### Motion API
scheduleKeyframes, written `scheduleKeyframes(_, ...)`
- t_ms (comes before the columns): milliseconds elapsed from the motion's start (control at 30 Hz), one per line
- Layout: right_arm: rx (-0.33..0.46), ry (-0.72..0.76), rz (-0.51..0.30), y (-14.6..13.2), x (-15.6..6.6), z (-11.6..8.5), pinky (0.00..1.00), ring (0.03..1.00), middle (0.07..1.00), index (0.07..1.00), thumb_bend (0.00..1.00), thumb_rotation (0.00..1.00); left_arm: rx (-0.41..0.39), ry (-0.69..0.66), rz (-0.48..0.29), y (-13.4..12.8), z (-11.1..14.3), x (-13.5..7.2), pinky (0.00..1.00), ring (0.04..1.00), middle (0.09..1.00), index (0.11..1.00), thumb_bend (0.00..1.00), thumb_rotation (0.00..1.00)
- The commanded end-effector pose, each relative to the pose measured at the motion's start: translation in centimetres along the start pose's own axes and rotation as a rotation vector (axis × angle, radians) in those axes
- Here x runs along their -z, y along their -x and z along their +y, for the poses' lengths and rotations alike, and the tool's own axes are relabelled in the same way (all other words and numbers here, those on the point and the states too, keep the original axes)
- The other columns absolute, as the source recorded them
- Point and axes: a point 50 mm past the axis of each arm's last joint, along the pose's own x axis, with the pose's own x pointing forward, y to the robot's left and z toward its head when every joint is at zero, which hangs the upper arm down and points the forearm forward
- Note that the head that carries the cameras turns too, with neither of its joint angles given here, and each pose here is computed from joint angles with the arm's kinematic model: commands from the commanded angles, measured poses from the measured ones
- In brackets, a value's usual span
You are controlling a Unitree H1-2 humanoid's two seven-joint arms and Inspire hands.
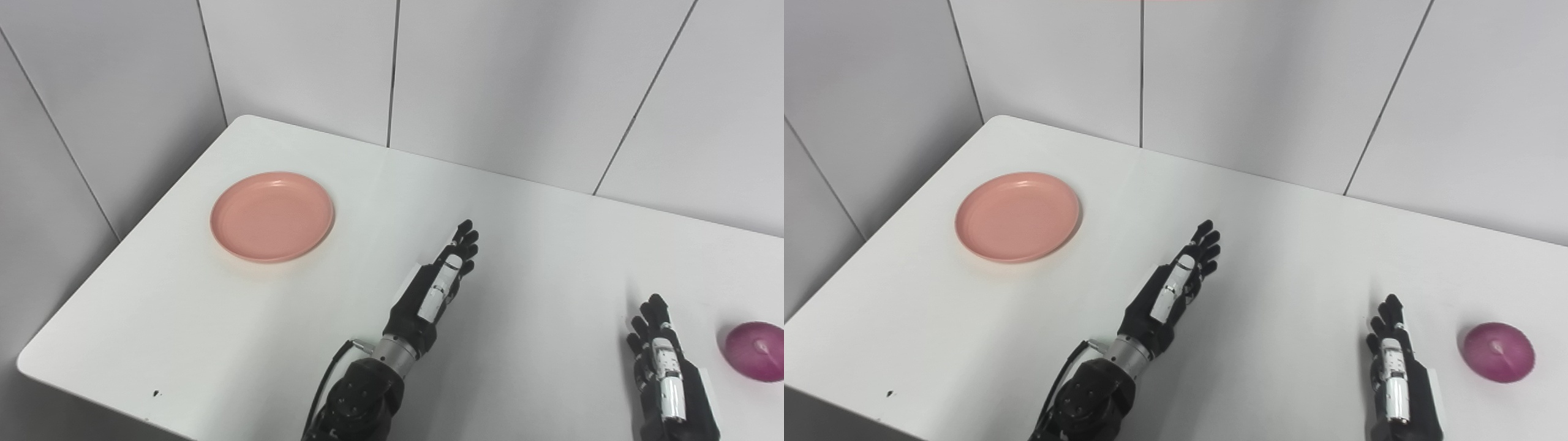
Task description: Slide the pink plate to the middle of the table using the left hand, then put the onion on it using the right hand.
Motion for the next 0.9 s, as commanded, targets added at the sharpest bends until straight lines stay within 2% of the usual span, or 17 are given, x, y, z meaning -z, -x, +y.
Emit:
scheduleKeyframes(0,-0.007,0.0,-0.054,-0.2,-1.2,0.3,1.0,1.0,1.0,1.0,0.0,1.0,-0.002,-0.016,-0.064,-0.8,0.3,-1.2,1.0,1.0,1.0,1.0,0.45,1.0)
scheduleKeyframes(133,-0.002,-0.004,-0.051,-0.3,-1.2,0.3,1.0,1.0,1.0,1.0,0.0,1.0,-0.003,-0.007,-0.097,-1.4,0.4,-2.5,1.0,1.0,1.0,1.0,0.42,1.0)
scheduleKeyframes(333,-0.003,0.012,-0.042,-0.2,-1.1,0.3,1.0,1.0,1.0,1.0,0.0,1.0,-0.008,-0.072,-0.147,-2.2,0.8,-4.2,1.0,1.0,1.0,1.0,0.48,1.0)
scheduleKeyframes(733,-0.001,0.011,-0.045,-0.3,-0.9,0.1,1.0,1.0,1.0,1.0,0.0,1.0,-0.023,-0.053,-0.239,-3.4,0.6,-8.0,1.0,1.0,1.0,1.0,0.43,1.0)
scheduleKeyframes(867,-0.001,0.005,-0.041,-0.3,-0.8,0.1,1.0,1.0,1.0,1.0,0.0,1.0,-0.044,-0.082,-0.261,-3.7,1.0,-9.3,0.99,1.0,1.0,0.996,0.47,1.0)
